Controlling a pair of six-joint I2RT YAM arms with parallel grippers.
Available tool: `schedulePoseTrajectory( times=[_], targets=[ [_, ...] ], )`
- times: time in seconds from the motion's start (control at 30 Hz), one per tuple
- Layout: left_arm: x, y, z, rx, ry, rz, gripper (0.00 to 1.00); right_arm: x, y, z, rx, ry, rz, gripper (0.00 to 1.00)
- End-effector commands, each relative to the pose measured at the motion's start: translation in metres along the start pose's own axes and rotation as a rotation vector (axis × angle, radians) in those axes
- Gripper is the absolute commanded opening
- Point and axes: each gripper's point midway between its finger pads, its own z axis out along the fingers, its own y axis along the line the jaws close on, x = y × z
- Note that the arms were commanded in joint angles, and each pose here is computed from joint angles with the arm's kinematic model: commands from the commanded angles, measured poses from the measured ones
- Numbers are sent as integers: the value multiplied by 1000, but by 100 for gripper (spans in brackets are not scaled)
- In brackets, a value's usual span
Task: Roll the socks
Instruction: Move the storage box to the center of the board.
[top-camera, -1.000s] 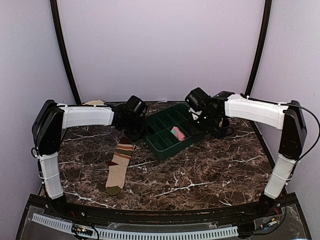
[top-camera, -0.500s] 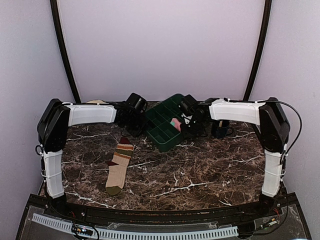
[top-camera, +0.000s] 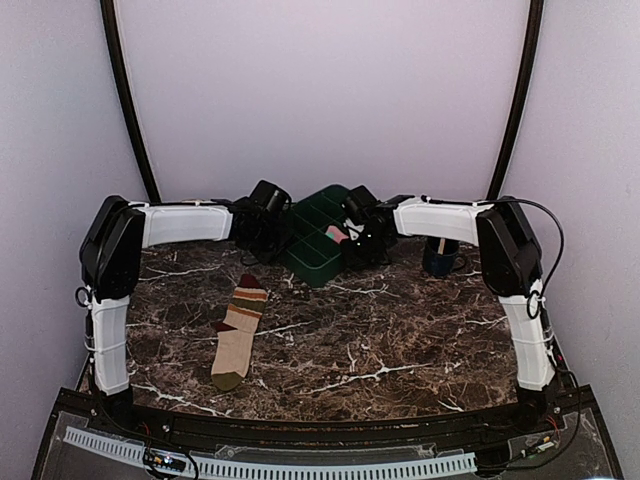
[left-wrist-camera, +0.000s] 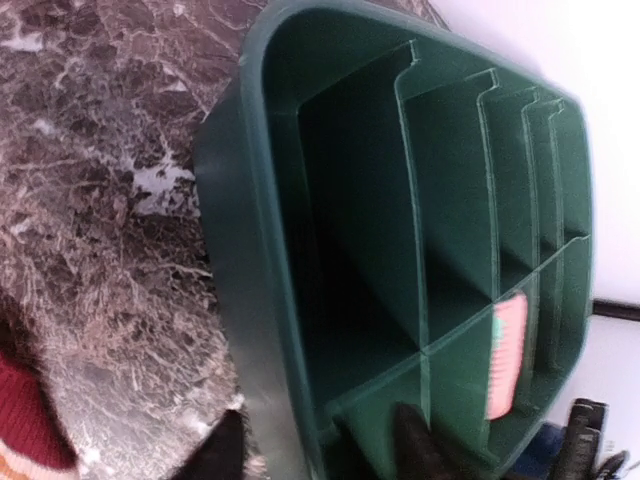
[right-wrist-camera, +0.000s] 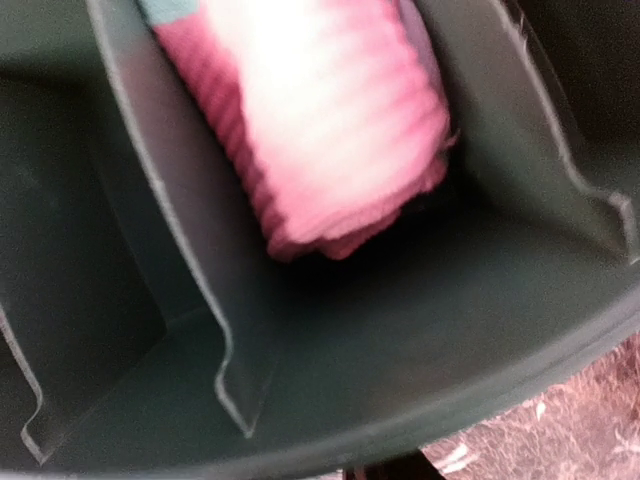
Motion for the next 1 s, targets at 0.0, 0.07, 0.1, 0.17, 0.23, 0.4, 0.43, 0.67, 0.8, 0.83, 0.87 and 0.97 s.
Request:
schedulePoseTrajectory(
  times=[0.0,0.07,0.1,0.17,0.23,0.4,0.43,0.67,0.8,0.83,0.87,0.97],
  targets=[
    [-32,-31,-66,100,-128,97,67,-41,22,-2,-86,-111,-8,20],
    [-41,-28,-87,96,-171,117,68,-47,25,0,-92,-121,-15,21],
    [-44,-27,-96,101,-186,127,68,-50,26,0,-93,-128,-18,22],
    [-48,-14,-114,86,-211,137,68,-58,27,-5,-97,-151,-25,24],
    [-47,3,-130,70,-223,149,68,-60,26,-15,-98,-172,-26,28],
    [-27,73,-152,-1,-198,143,66,-47,38,-51,-166,-227,-50,36],
    [-22,89,-154,-21,-186,129,65,-42,44,-59,-184,-235,-58,37],
    [6,176,-162,-107,-121,84,60,2,109,-84,-306,-220,-126,42],
    [16,203,-163,-150,-85,90,60,20,155,-84,-377,-200,-159,44],
    [21,209,-162,-155,-65,88,60,22,166,-85,-392,-204,-165,44],
    [24,213,-161,-156,-51,87,60,23,175,-83,-403,-203,-167,45],
    [35,226,-157,-159,-8,84,60,23,203,-76,-451,-185,-170,45]
  ],
)
